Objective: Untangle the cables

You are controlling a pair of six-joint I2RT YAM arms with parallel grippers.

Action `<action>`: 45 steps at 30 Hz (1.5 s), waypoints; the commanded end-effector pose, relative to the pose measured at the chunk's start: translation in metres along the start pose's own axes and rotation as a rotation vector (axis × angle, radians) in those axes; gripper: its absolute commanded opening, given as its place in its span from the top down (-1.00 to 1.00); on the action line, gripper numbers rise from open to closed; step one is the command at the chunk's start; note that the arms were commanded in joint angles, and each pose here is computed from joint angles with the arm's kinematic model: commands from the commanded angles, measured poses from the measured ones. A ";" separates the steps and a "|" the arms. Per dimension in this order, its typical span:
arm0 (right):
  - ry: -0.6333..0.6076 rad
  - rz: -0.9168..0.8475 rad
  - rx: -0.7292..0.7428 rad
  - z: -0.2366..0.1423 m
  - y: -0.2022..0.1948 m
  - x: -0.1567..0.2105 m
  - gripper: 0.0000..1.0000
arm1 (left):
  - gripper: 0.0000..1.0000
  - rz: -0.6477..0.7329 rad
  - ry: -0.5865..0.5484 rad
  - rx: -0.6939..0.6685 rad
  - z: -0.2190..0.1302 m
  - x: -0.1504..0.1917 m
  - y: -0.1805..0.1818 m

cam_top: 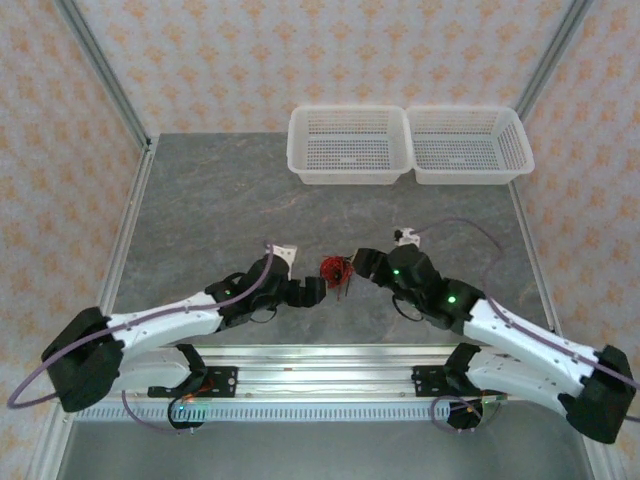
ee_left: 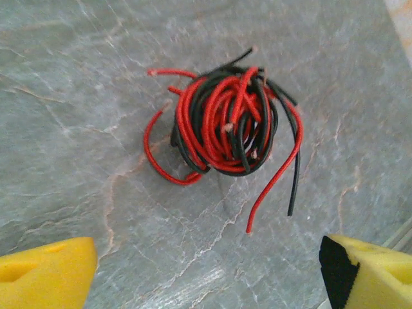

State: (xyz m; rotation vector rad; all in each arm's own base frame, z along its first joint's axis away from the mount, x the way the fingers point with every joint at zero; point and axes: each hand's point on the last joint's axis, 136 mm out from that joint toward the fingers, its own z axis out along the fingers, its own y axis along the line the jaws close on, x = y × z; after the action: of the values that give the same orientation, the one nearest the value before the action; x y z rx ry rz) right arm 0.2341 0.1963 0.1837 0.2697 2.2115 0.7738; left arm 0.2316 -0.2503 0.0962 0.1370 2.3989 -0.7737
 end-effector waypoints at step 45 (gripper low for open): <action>-0.002 0.035 0.028 0.000 -0.027 0.002 -0.41 | 0.53 0.118 -0.075 0.110 0.085 -0.041 -0.025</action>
State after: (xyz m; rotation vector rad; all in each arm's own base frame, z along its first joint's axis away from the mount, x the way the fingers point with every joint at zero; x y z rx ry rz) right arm 0.2324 0.1706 0.1717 0.3303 2.2273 0.7289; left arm 0.2919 -0.3085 0.0733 0.2879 2.2830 -0.8366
